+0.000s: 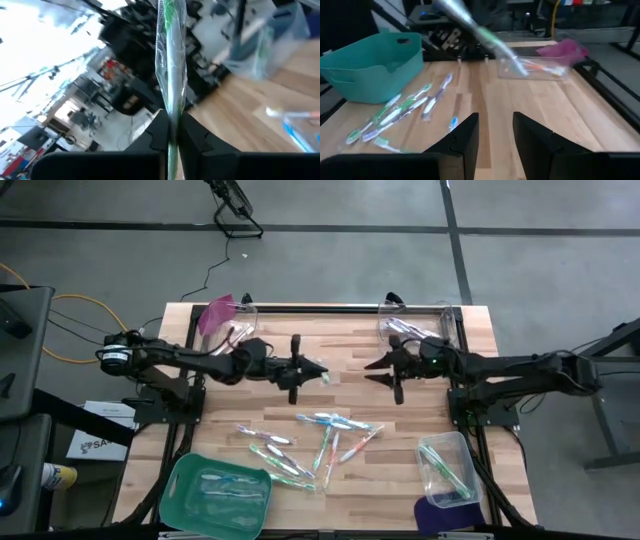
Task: Pick & Place Toothbrushes
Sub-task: Put the green toothbrush into the white bin
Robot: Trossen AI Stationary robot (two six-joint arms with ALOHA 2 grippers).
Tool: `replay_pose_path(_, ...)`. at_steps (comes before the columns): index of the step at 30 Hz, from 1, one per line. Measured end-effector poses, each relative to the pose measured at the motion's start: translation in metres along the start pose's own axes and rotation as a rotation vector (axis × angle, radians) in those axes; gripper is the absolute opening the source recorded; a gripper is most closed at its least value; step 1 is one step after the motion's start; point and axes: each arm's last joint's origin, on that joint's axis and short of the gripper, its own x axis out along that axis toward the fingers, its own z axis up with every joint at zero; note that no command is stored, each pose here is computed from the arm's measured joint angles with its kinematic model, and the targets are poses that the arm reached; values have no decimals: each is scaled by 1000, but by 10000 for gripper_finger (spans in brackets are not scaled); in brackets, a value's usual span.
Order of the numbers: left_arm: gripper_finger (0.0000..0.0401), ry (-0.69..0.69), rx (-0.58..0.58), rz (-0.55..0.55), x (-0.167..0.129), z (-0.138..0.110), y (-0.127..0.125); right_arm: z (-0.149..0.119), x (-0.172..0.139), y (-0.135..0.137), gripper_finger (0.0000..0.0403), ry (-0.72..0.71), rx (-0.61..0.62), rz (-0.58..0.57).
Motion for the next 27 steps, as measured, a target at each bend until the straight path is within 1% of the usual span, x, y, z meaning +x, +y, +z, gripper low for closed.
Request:
replay_pose_path(3, 12, -55, -20, 55, -6, 0, -1, -3, 14, 4, 113, -23, -41, 26)
replay_pose_path(7, 12, -99, -64, 93, -10, 0, -2, -7, 34, 10, 113, -82, -132, -1)
replay_pose_path(12, 12, -103, -90, 97, -11, 1, -2, -12, 54, 16, 113, -166, -252, -84)
replay_pose_path(16, 12, -98, -98, 88, -9, -3, -4, -19, 67, 21, 118, -222, -304, -83)
replay_pose_path(19, 12, -101, -101, 90, -7, -4, -5, -26, 75, 24, 132, -246, -376, -92)
replay_pose_path(21, 12, -92, -114, 80, -7, -5, -7, -30, 79, 25, 147, -260, -403, -113)
replay_pose_path(24, 12, -108, -117, 87, -7, -4, -5, -33, 83, 25, 173, -286, -394, -164)
replay_pose_path(27, 12, -119, -122, 62, -7, -4, -7, -34, 85, 24, 204, -297, -389, -192)
